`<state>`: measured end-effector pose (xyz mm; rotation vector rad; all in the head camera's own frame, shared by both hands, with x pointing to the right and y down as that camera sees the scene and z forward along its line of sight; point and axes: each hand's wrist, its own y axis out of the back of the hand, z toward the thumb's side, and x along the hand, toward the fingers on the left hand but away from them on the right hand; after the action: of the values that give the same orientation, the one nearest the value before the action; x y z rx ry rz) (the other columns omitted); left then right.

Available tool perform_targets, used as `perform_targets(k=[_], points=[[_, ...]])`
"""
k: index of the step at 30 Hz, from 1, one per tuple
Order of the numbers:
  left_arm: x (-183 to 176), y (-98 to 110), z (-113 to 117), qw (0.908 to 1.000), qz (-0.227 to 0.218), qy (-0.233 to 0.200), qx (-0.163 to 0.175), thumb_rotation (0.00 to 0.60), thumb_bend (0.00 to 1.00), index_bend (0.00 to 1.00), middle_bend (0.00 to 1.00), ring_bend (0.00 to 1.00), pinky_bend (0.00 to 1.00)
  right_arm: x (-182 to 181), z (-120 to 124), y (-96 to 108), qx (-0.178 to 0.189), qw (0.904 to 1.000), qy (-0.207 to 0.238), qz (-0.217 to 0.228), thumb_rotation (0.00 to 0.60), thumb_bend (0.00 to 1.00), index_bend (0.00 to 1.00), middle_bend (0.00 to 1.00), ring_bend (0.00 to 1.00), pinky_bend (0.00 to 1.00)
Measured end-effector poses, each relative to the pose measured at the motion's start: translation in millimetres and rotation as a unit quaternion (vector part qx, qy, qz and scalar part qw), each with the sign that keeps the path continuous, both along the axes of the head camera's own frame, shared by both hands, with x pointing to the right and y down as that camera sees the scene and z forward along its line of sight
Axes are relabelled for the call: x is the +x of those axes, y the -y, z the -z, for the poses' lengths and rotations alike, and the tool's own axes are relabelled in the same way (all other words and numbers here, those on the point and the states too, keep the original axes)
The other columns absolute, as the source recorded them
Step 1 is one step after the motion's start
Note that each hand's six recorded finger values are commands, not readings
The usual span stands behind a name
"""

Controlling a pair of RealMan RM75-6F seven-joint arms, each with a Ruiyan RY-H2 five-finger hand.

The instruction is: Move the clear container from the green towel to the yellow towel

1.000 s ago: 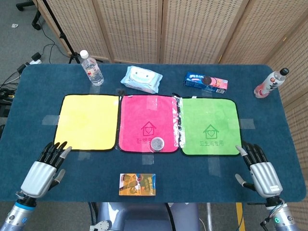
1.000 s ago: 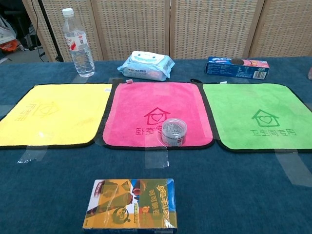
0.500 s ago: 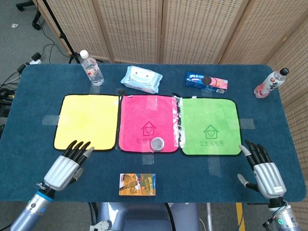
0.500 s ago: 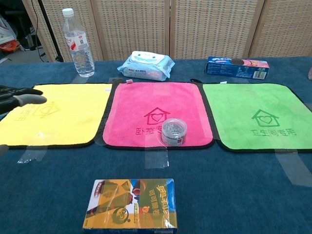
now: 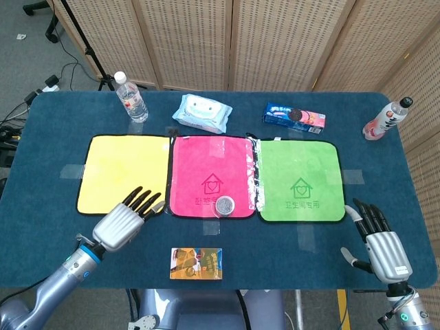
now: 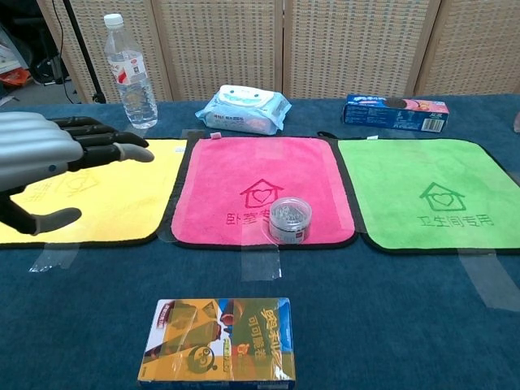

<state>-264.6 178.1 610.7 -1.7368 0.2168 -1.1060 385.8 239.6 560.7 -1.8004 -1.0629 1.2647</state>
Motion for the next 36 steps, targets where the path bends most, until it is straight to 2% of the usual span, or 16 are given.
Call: perform_targets(k=[4, 11, 19, 25, 31, 36], points=[[17.8, 8.8, -7.7, 0.9993, -0.030, 0.022, 0.001, 0.600, 0.47, 0.00, 0.00, 0.00, 0.00, 2.1, 0.5, 1.1, 0.001, 1.0000, 0.001, -0.004, 0.600, 0.31, 0.11, 0.00, 0.00, 0.05], [54.0, 12.3, -21.2, 0.9969, -0.073, 0.030, 0.000, 0.600, 0.47, 0.00, 0.00, 0.00, 0.00, 6.7, 0.9, 3.9, 0.002, 0.9999, 0.006, -0.013, 0.600, 0.31, 0.11, 0.00, 0.00, 0.05], [80.2, 14.2, -26.5, 0.9955, -0.089, 0.034, 0.000, 0.600, 0.47, 0.00, 0.00, 0.00, 0.00, 12.6, 1.7, 6.5, 0.003, 0.9997, 0.010, -0.024, 0.600, 0.31, 0.11, 0.00, 0.00, 0.05], [124.5, 9.7, -29.1, 0.9926, -0.120, 0.018, 0.010, 0.600, 0.47, 0.00, 0.00, 0.00, 0.00, 18.3, 2.8, 8.8, 0.003, 0.9994, 0.013, -0.033, 0.600, 0.31, 0.11, 0.00, 0.00, 0.05], [151.9, 14.2, -40.3, 0.9906, -0.134, 0.019, 0.020, 0.600, 0.47, 0.00, 0.00, 0.00, 0.00, 23.8, 2.1, 10.6, 0.001, 0.9990, 0.015, -0.042, 0.600, 0.31, 0.11, 0.00, 0.00, 0.05], [169.0, 12.8, -46.6, 0.9897, -0.141, 0.019, 0.016, 0.600, 0.47, 0.00, 0.00, 0.00, 0.00, 28.4, 1.0, 12.4, 0.001, 0.9987, 0.015, -0.050, 0.600, 0.31, 0.11, 0.00, 0.00, 0.05]])
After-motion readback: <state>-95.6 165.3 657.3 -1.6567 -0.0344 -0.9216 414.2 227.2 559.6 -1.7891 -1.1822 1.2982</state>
